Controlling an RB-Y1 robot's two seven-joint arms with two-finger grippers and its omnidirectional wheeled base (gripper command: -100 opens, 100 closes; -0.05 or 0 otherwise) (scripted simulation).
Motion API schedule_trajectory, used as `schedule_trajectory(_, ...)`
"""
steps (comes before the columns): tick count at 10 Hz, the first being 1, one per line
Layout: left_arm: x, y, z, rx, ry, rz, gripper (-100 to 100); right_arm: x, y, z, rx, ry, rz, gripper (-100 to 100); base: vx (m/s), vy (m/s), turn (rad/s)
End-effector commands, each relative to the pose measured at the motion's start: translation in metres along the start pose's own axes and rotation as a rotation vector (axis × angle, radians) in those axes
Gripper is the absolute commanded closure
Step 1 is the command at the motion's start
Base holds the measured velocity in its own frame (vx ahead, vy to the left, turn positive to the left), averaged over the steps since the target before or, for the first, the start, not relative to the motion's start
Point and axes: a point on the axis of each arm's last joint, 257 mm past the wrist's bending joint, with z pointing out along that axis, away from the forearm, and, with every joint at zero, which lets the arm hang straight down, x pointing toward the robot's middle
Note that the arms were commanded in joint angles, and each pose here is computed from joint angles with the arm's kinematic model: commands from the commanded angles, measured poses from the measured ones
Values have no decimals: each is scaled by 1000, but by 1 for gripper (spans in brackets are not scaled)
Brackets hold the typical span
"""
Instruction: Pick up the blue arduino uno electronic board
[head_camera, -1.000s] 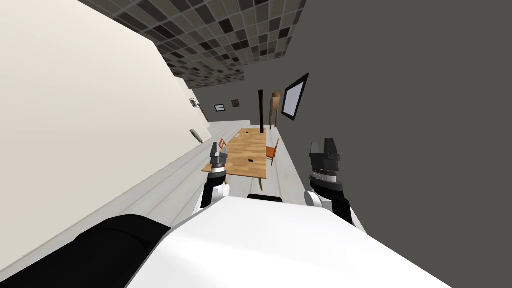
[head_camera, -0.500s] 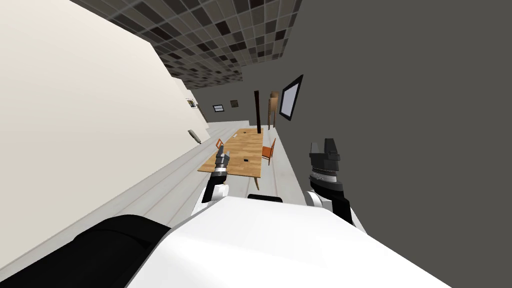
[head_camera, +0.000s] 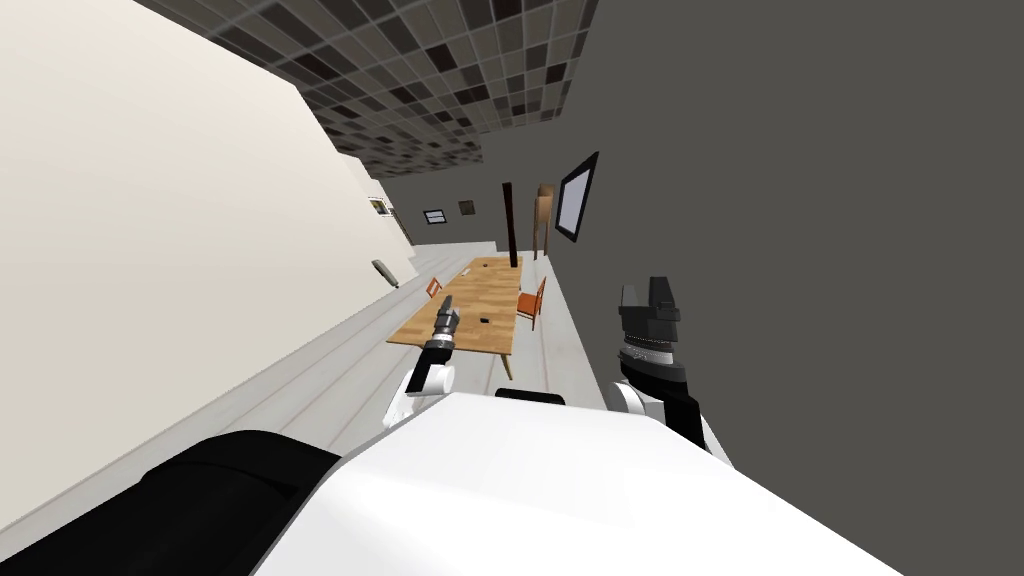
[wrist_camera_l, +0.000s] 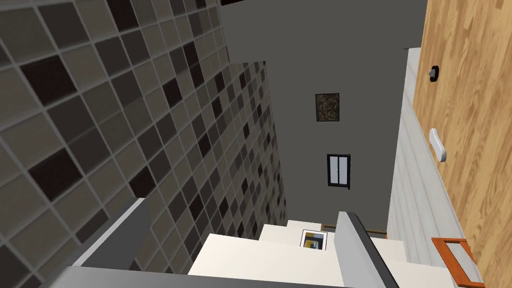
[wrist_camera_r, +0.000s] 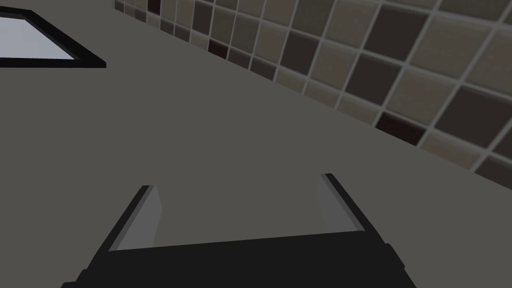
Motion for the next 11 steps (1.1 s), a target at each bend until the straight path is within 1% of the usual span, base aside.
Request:
schedule_trajectory(1,0,18,-2,-57,3,17,-100,0,0,0,0,0,0,0,16,-132,7)
schedule_trajectory(2,-6,40,-2,-117,5,45,-100,0,0,0,0,0,0,0,24,-120,-12)
schedule_trajectory(3,-6,42,-2,-125,5,45,-100,0,0,0,0,0,0,0,23,-108,-3)
schedule_trajectory(4,-12,61,-2,-175,6,73,-100,0,0,0,0,0,0,0,23,-121,-12)
schedule_trajectory(5,-12,66,-3,-195,6,73,-100,0,0,0,0,0,0,0,18,-99,1)
schedule_trajectory(6,-19,84,-4,-240,6,101,-100,0,0,0,0,0,0,0,38,-117,-11)
schedule_trajectory(7,-19,89,-5,-263,7,101,-100,0,0,0,0,0,0,0,30,-95,6)
schedule_trajectory(8,-27,108,-6,-313,5,129,-100,0,0,0,0,0,0,0,34,-110,-10)
schedule_trajectory(9,-27,114,-8,-338,6,129,-100,0,0,0,0,0,0,0,33,-88,5)
schedule_trajectory(10,-36,133,-11,-396,5,157,-100,0,0,0,0,0,0,0,51,-89,-4)
schedule_trajectory(11,-36,138,-13,-411,6,157,-100,0,0,0,0,0,0,0,50,-92,0)
